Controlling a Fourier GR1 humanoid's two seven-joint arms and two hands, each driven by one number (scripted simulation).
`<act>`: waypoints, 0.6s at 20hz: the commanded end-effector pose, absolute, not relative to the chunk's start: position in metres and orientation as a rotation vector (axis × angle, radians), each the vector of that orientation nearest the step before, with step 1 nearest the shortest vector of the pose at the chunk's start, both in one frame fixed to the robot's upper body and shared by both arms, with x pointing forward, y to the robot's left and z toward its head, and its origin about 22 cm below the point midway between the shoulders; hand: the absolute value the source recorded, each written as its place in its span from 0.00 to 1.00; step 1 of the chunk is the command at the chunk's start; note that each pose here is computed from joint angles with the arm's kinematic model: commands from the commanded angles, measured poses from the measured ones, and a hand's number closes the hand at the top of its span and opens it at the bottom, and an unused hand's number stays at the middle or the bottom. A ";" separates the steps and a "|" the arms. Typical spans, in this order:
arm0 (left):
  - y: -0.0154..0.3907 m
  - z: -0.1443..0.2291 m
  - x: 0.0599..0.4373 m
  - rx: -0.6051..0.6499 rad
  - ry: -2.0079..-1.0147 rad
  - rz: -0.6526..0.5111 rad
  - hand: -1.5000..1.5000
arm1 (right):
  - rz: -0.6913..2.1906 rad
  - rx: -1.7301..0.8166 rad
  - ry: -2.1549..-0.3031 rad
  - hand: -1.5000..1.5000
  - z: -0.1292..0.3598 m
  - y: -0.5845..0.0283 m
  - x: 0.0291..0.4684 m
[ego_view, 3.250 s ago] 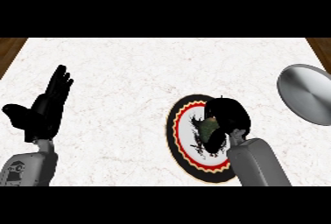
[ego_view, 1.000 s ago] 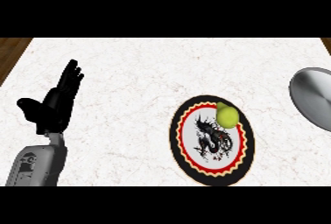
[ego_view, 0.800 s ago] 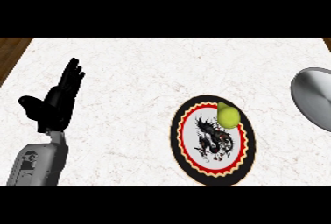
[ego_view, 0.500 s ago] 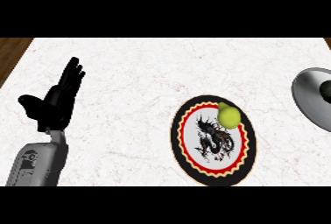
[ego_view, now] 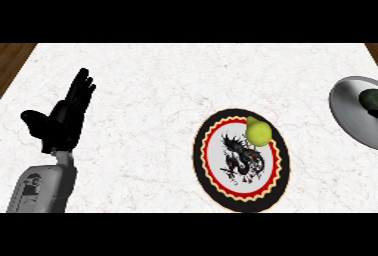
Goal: Pick the squash from the plate and place it in the pan
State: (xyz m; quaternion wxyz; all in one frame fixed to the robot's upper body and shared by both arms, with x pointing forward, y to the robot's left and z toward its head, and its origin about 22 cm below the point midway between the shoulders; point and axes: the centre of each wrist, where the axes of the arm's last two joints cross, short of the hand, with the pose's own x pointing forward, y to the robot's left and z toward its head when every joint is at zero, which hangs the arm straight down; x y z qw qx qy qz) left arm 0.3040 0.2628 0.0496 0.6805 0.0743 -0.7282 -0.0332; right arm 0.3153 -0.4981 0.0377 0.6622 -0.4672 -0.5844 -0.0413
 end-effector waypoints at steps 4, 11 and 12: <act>0.264 0.056 0.305 0.210 -1.638 -0.055 0.50 | -0.296 -0.936 -1.486 0.00 0.022 -0.513 0.289; 0.287 0.037 0.286 0.242 -1.602 -0.044 0.50 | -0.265 -0.723 -1.603 0.00 0.008 -0.541 0.234; 0.298 0.054 0.302 0.245 -1.594 -0.021 0.50 | -0.248 -0.710 -1.627 0.00 0.007 -0.540 0.234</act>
